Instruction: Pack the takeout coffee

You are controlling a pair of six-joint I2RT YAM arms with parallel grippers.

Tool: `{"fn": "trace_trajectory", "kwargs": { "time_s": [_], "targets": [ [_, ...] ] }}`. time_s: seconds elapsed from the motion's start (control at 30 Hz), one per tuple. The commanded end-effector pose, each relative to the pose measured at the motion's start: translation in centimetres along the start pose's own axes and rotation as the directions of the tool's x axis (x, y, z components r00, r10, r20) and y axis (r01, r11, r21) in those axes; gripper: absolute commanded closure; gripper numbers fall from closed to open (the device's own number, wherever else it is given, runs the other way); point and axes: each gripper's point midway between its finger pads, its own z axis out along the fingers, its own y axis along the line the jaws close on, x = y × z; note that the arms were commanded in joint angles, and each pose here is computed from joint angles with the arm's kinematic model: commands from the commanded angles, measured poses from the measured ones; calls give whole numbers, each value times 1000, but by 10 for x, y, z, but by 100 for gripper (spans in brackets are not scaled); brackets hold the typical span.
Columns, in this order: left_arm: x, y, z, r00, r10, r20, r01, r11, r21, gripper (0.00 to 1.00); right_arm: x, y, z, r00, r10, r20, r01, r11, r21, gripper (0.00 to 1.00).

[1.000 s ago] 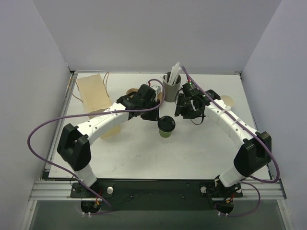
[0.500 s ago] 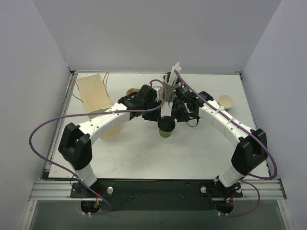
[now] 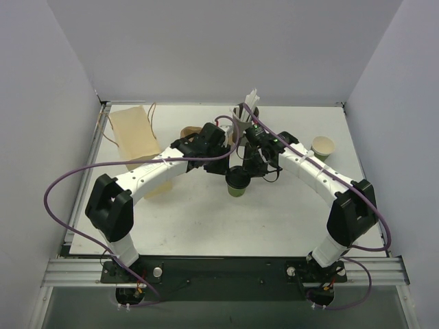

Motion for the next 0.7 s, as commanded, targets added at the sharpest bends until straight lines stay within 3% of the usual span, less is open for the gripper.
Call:
{"fn": "trace_trajectory", "kwargs": {
  "time_s": [0.0, 0.67],
  "targets": [
    [-1, -2, 3, 1000, 20, 16, -20, 1000, 11, 66, 3, 4, -3, 1000, -7, -5, 7, 1000, 7, 73],
    [20, 20, 16, 999, 11, -38, -13, 998, -68, 79, 11, -3, 1, 999, -47, -20, 48, 997, 60, 75]
  ]
}}
